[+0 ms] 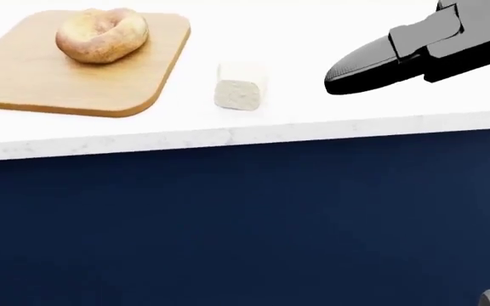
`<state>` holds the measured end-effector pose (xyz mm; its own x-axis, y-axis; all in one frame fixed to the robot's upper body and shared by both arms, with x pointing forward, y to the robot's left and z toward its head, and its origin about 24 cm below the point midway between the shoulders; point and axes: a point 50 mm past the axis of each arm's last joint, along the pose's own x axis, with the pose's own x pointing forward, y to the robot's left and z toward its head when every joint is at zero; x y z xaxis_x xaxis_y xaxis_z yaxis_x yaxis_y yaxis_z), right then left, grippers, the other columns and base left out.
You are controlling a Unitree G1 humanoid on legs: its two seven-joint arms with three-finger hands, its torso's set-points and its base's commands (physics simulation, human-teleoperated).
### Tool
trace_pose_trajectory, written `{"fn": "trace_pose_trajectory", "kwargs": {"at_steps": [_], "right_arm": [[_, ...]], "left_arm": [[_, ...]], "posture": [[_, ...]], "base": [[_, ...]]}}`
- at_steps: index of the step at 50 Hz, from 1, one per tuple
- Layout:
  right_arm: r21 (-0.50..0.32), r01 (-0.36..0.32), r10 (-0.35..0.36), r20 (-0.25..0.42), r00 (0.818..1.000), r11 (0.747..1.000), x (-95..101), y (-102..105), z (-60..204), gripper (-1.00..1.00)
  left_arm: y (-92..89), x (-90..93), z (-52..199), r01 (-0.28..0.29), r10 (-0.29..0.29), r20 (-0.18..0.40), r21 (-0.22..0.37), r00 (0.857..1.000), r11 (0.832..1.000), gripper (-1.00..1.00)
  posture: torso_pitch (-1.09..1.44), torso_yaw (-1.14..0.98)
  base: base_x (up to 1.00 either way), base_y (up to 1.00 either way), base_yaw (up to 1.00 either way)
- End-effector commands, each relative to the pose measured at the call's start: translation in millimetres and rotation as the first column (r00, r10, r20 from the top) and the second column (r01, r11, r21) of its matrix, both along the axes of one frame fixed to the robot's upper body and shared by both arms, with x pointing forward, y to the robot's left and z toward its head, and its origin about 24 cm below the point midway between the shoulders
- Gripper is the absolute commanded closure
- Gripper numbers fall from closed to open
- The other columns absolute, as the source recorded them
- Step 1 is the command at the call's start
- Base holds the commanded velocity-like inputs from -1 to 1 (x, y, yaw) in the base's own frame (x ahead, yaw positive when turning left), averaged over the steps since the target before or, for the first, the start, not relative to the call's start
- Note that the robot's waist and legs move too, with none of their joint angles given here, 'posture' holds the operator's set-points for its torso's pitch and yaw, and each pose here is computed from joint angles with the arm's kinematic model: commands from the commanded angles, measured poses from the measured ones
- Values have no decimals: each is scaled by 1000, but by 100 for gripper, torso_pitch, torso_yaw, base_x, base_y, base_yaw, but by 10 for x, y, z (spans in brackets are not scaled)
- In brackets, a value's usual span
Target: Pick up the wedge of cheese and place it on the slice of bread to prepare a simple cheese on bread dish.
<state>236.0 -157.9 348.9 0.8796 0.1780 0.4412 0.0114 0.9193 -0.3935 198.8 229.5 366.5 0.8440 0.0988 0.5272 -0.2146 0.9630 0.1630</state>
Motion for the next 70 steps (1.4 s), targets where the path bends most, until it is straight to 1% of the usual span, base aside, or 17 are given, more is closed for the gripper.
{"fn": "trace_pose_trajectory", "kwargs": {"at_steps": [1, 14, 27, 39, 41, 42, 43, 44, 48, 53, 70], "right_arm": [[17, 33, -34, 95, 995, 999, -88, -60, 125, -100], [21, 14, -16, 90, 996, 1000, -93, -48, 119, -100], [2, 22, -22, 87, 996, 1000, -77, -35, 97, -100], [1, 11, -11, 85, 996, 1000, -80, -19, 99, -100], [-9, 25, -24, 85, 996, 1000, -71, -16, 96, -100], [-53, 49, -44, 78, 996, 997, -58, -3, 69, -100], [-55, 55, -51, 82, 995, 997, -48, -6, 64, -100], [-32, 42, -39, 83, 996, 999, -49, -8, 76, -100], [-24, 39, -36, 86, 996, 999, -65, -11, 87, -100], [-32, 44, -41, 88, 995, 998, -49, -8, 73, -100], [-19, 35, -34, 92, 995, 999, -65, -11, 79, -100]], "left_arm": [[12, -131, 151, -12, 12, 107, 2, 994, 1000, -100], [5, -134, 161, -14, 14, 113, 2, 993, 1000, -100], [-4, -126, 148, -15, 13, 110, 10, 994, 1000, -100], [-21, -137, 160, -15, 13, 112, 15, 994, 1000, -100], [-22, -136, 161, -13, 12, 111, 14, 994, 1000, -100], [-23, -133, 159, -15, 14, 110, 15, 994, 1000, -100], [-23, -132, 159, -15, 14, 110, 15, 994, 1000, -100], [-22, -128, 158, -15, 14, 110, 15, 994, 1000, -100], [-22, -128, 160, -17, 15, 110, 16, 994, 1000, -100], [-26, -125, 160, -17, 15, 111, 18, 994, 1000, -100], [-31, -115, 146, -17, 15, 110, 20, 994, 1000, -100]], "posture": [[0, 0], [0, 0], [0, 0], [0, 0], [0, 0], [0, 0], [0, 0], [0, 0], [0, 0], [0, 0], [0, 0]], "base": [[0, 37, 0], [0, 37, 0], [0, 35, 0], [0, 30, 0], [0, 5, 0], [0, 0, 0], [0, 0, 0], [0, 0, 0], [0, 0, 0], [0, 0, 0], [0, 0, 22]]}}
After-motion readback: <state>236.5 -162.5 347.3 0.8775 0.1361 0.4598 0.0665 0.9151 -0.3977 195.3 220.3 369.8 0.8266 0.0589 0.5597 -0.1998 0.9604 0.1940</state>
